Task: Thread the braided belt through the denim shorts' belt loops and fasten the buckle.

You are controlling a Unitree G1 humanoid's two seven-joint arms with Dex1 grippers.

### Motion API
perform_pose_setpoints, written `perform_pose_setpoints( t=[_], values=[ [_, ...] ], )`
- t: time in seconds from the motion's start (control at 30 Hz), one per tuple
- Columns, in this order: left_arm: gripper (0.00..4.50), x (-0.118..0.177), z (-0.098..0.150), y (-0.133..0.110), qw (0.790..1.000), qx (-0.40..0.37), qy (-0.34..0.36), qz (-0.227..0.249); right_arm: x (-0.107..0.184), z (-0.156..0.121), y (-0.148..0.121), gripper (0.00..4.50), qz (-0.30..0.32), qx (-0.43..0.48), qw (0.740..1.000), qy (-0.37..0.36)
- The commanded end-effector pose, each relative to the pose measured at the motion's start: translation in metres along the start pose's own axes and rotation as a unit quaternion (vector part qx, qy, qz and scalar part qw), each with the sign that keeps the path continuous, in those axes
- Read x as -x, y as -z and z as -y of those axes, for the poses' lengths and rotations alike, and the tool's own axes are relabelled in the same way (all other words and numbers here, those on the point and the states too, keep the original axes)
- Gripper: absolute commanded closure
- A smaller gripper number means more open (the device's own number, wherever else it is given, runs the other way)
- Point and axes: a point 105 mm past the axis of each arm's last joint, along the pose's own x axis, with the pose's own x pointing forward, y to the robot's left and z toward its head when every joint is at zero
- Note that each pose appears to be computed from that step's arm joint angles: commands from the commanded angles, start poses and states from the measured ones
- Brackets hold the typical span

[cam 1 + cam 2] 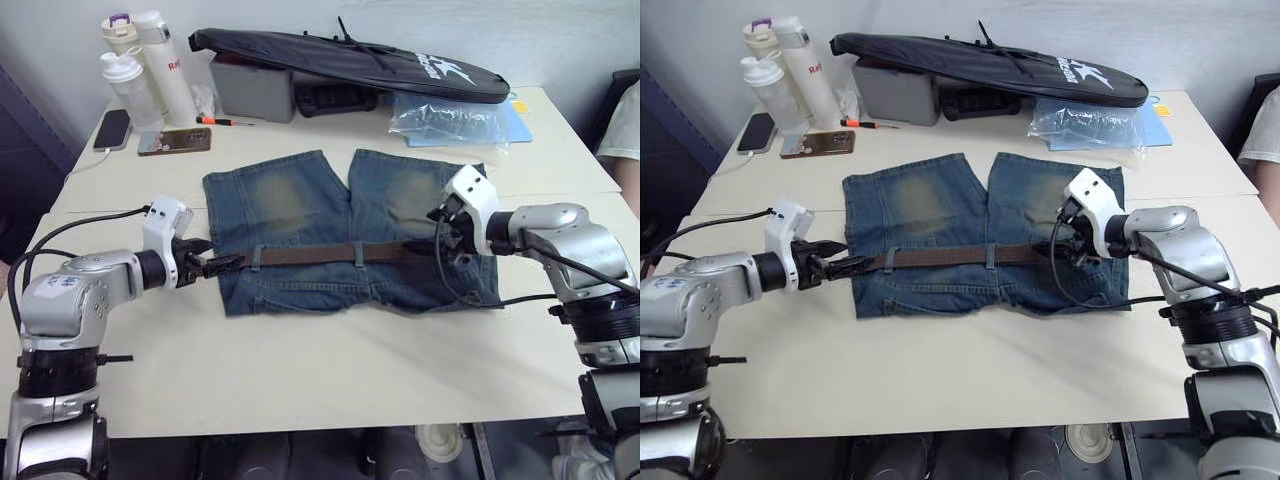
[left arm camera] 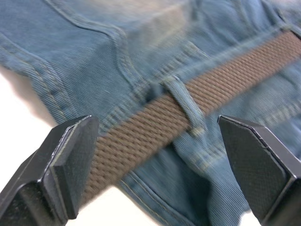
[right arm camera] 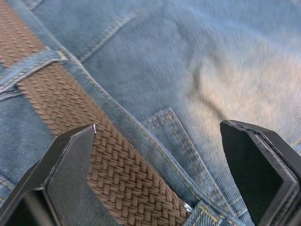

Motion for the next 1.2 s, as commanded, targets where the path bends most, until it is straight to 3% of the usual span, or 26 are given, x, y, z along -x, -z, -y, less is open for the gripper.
perform_pose_setpoints(
  t=[0.03,0.23,0.4,0.53,0.57,0.67,0.87,0.9,1.07,1.2],
  values=[
    [0.06,-0.008,-0.002,-0.006,1.000,0.008,-0.004,-0.004,0.013,0.013,0.001,0.00,-0.014,-0.019,0.999,0.023],
    [0.06,-0.015,0.004,-0.011,0.999,0.032,0.025,-0.008,0.031,0.021,0.008,0.00,-0.015,-0.081,0.995,0.047],
    [0.06,-0.014,0.010,0.021,0.993,0.046,0.044,-0.102,0.029,0.017,0.022,0.00,-0.009,-0.151,0.988,0.034],
    [0.06,-0.019,0.009,0.029,0.990,0.067,0.041,-0.121,0.017,0.009,0.032,0.00,-0.013,-0.188,0.982,0.015],
    [0.30,-0.021,0.010,0.028,0.989,0.070,0.045,-0.118,0.015,0.008,0.035,0.00,-0.017,-0.193,0.981,0.012],
    [1.27,-0.026,0.017,0.022,0.990,0.071,0.060,-0.109,0.014,0.005,0.042,0.79,-0.024,-0.205,0.978,0.006],
    [3.93,-0.028,0.023,0.013,0.990,0.079,0.085,-0.086,0.017,-0.001,0.038,3.72,-0.004,-0.179,0.984,-0.016],
    [4.14,-0.027,0.023,0.011,0.990,0.079,0.087,-0.081,0.018,-0.002,0.037,4.03,0.002,-0.174,0.985,-0.019],
    [4.17,-0.020,0.026,0.018,0.990,-0.004,0.106,-0.093,0.029,-0.005,0.026,4.04,0.057,-0.113,0.992,-0.019],
    [4.17,-0.011,0.043,0.013,0.981,-0.089,0.163,-0.057,0.040,-0.016,0.012,4.04,0.119,-0.028,0.992,-0.025]
  ],
)
